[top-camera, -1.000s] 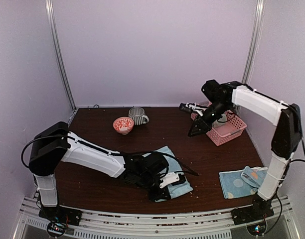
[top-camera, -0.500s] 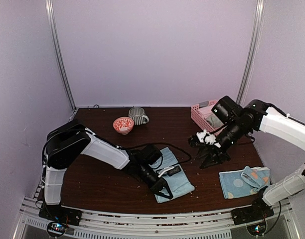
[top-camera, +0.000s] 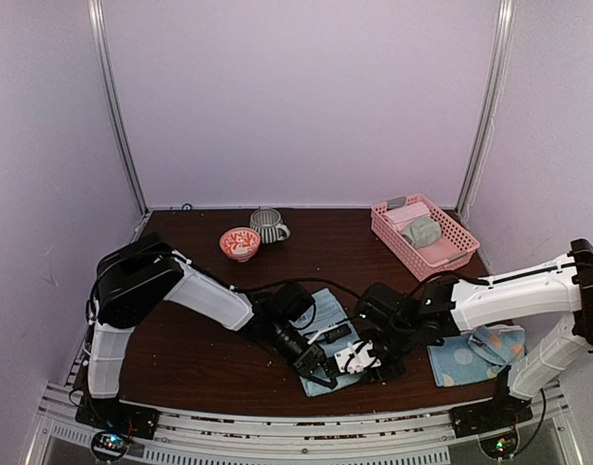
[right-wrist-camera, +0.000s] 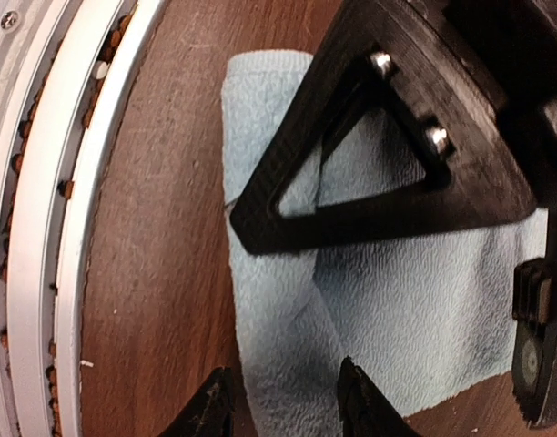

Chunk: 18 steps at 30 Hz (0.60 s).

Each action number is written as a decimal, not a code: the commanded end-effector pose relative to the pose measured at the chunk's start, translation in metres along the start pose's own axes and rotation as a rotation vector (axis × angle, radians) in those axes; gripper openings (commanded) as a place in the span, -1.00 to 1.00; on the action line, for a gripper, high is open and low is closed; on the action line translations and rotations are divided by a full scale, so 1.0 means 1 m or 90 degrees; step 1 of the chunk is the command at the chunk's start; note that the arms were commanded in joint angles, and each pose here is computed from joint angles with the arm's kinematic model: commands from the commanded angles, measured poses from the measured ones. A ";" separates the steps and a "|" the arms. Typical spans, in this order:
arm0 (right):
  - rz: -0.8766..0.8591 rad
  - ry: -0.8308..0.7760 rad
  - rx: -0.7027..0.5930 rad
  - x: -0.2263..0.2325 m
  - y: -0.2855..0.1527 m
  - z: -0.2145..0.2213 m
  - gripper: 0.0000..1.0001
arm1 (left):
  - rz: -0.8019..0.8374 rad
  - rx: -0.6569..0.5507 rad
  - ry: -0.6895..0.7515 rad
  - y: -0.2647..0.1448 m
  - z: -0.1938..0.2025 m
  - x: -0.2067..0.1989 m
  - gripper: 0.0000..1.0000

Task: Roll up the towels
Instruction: Roll the towel at the center of the board.

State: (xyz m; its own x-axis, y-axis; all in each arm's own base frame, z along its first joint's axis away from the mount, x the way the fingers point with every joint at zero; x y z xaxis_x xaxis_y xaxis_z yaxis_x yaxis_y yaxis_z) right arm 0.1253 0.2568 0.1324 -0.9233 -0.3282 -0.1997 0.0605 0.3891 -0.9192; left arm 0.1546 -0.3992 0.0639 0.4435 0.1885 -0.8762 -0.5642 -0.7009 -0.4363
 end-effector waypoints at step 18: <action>-0.233 0.078 -0.014 -0.002 0.036 0.018 -0.92 | -0.302 -0.156 0.160 -0.053 0.006 -0.025 -0.19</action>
State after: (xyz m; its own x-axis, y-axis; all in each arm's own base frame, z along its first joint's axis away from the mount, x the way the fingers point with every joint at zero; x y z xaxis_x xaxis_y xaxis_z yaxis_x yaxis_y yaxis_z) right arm 0.1384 0.2714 0.1082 -0.9278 -0.3646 -0.0785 -0.0639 0.3629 -0.9296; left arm 0.1512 -0.3881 0.0831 0.5786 0.2127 -0.7874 -0.4485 -0.7234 -0.5249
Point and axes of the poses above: each gripper's point midway between its finger pads, its own y axis out along the fingers, its own x axis along the line the jaws close on, z = x × y, the point moved 9 cm from there along -y, back along the fingers, and after that the axes turned 5 degrees about -y, right-handed, at the moved point
